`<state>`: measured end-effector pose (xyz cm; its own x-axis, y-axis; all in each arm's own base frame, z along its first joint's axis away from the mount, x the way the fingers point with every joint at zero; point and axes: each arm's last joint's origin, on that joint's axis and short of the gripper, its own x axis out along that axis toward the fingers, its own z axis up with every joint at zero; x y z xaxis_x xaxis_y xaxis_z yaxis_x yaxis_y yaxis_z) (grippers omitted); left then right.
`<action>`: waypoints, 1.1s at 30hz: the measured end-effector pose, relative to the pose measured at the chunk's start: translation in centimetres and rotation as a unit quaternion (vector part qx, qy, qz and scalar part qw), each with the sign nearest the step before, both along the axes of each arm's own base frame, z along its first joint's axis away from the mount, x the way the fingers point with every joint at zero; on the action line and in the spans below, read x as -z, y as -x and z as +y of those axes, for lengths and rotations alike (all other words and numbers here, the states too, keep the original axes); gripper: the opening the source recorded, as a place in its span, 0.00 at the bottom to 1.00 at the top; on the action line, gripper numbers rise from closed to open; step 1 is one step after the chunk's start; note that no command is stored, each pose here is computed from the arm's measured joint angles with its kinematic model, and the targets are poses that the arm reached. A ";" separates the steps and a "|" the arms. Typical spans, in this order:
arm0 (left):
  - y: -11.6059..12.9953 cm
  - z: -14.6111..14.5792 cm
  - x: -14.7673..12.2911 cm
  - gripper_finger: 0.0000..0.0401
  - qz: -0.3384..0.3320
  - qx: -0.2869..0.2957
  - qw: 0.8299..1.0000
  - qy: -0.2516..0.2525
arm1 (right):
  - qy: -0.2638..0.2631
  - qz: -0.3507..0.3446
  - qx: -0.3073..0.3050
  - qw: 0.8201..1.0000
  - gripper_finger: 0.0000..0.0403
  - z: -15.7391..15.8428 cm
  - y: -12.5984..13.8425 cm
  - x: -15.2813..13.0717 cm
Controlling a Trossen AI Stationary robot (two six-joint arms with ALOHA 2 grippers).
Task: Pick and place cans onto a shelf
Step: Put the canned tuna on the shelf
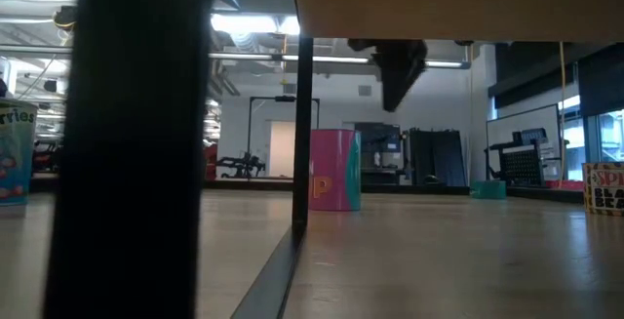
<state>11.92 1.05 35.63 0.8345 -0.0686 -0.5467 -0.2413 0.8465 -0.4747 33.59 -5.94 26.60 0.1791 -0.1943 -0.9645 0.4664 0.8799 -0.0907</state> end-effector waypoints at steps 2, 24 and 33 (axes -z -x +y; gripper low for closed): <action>0.0 0.0 0.0 0.00 0.000 -0.001 1.000 0.000 | -0.014 0.014 0.054 0.998 0.30 -1.3 0.7 -0.6; 0.0 0.0 0.0 0.00 0.000 -0.005 1.000 -0.003 | -0.011 0.161 0.325 0.932 0.30 -9.2 7.6 3.4; 0.0 0.1 0.0 0.00 0.001 -0.012 1.000 -0.008 | 0.016 0.149 0.377 0.914 0.30 -11.4 9.3 5.9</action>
<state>11.93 1.13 35.62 0.8349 -0.0395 -0.5490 -0.2626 0.8479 -0.4605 24.33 -17.33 20.73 -0.2867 -0.1834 -0.9403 0.8900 0.3122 -0.3322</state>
